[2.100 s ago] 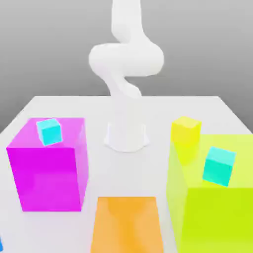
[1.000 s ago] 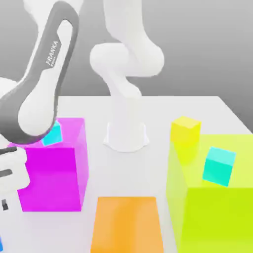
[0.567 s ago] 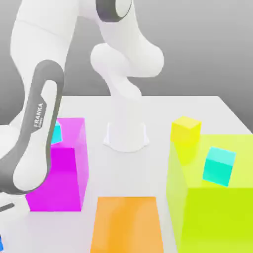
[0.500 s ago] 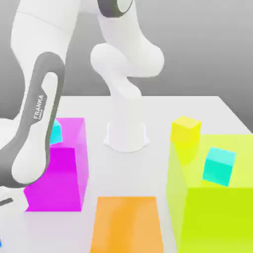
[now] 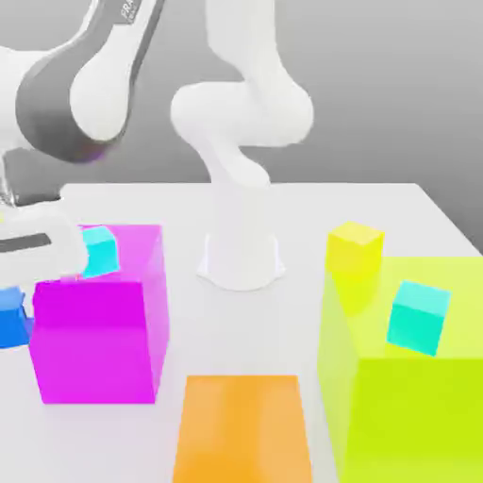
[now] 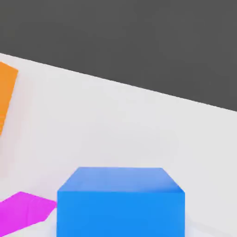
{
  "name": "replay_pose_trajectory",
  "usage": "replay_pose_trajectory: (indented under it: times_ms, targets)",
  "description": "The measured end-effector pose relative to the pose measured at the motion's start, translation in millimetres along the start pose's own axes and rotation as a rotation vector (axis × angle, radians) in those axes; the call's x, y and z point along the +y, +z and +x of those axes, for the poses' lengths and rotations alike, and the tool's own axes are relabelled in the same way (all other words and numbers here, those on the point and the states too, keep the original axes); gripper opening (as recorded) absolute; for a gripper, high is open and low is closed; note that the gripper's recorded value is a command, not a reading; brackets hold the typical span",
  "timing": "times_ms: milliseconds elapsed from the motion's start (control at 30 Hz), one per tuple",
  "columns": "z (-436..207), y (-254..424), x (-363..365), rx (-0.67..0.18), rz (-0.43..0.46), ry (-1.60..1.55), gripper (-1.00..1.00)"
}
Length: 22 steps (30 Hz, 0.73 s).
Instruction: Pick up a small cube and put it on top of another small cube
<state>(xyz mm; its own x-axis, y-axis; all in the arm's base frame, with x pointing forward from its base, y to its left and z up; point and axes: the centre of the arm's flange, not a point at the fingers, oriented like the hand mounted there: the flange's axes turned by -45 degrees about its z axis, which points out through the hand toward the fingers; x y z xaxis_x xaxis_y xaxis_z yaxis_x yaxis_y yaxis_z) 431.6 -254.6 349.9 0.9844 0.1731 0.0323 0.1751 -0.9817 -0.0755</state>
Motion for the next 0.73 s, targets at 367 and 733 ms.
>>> replay_pose_trajectory:
  times_ms: [367, 733]
  targets:
    - [-60.4, -80.8, -68.1, -0.013, -0.041, 0.302, -1.00]
    - [-85.6, -38.0, -82.9, -0.015, -0.075, 0.407, 1.00]
